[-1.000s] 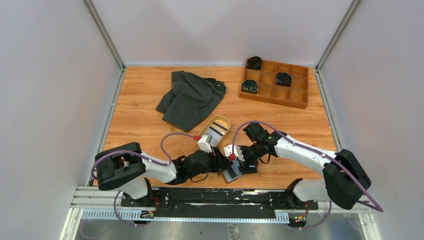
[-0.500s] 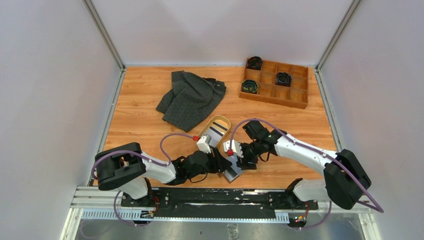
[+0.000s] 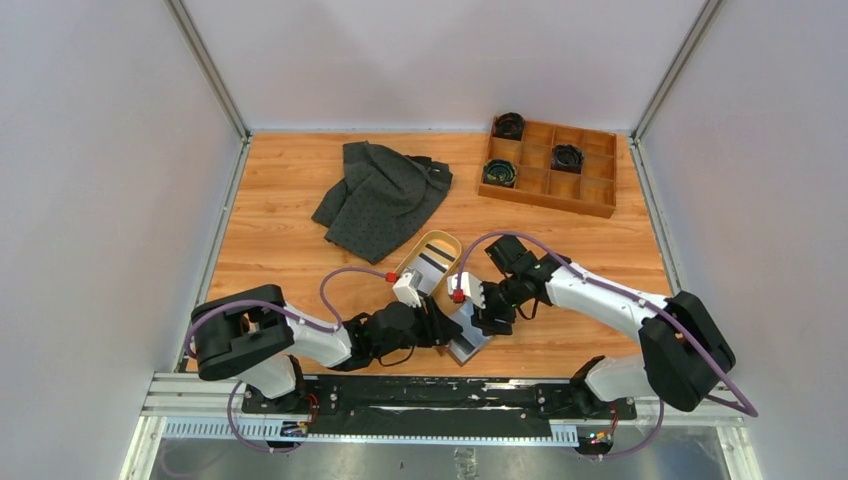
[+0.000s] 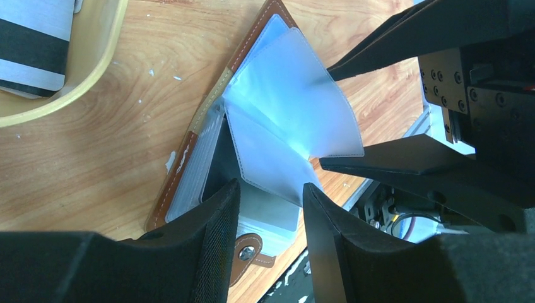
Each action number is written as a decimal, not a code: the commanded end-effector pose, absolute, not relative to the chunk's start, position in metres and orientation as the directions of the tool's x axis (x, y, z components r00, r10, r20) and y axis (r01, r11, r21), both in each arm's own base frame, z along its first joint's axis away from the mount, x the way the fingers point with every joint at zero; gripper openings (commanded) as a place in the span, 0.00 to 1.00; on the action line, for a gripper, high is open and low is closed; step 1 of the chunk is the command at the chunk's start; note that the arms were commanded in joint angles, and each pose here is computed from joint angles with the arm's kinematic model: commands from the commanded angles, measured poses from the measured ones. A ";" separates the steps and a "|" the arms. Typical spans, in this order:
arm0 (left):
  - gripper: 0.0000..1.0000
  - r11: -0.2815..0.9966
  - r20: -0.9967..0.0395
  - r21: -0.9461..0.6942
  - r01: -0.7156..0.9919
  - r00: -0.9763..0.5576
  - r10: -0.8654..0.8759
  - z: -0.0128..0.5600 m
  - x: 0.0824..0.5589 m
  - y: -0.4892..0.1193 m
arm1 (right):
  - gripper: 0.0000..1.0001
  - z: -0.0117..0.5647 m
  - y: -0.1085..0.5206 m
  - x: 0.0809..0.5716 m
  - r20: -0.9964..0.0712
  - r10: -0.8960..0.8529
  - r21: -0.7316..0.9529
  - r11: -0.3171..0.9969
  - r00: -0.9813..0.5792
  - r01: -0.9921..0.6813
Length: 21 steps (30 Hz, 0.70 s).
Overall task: Put the credit cards into the card holder
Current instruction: Turn over the card slot in the card holder.
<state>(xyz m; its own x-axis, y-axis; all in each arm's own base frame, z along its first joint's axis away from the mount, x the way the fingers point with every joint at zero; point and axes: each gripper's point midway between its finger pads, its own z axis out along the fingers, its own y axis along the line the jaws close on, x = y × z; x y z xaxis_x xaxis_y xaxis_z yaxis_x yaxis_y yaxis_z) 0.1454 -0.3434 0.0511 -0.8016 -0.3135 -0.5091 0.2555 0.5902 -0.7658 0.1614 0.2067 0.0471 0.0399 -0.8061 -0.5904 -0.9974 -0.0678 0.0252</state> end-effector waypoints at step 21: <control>0.43 0.542 -0.441 -0.815 0.203 -0.825 -0.354 0.038 0.145 -0.340 | 0.60 0.050 0.210 0.170 -0.573 -0.811 0.135 0.049 -0.118 -0.990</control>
<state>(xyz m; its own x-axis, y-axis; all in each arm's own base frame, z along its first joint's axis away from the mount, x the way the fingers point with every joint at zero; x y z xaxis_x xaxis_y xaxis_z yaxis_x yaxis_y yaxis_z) 0.1456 -0.3444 0.0479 -0.8217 -0.3577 -0.4436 0.2183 0.5215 -0.8249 0.1685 0.2100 0.0457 -0.0810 -0.8135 -0.5759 -0.9941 0.0238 0.1061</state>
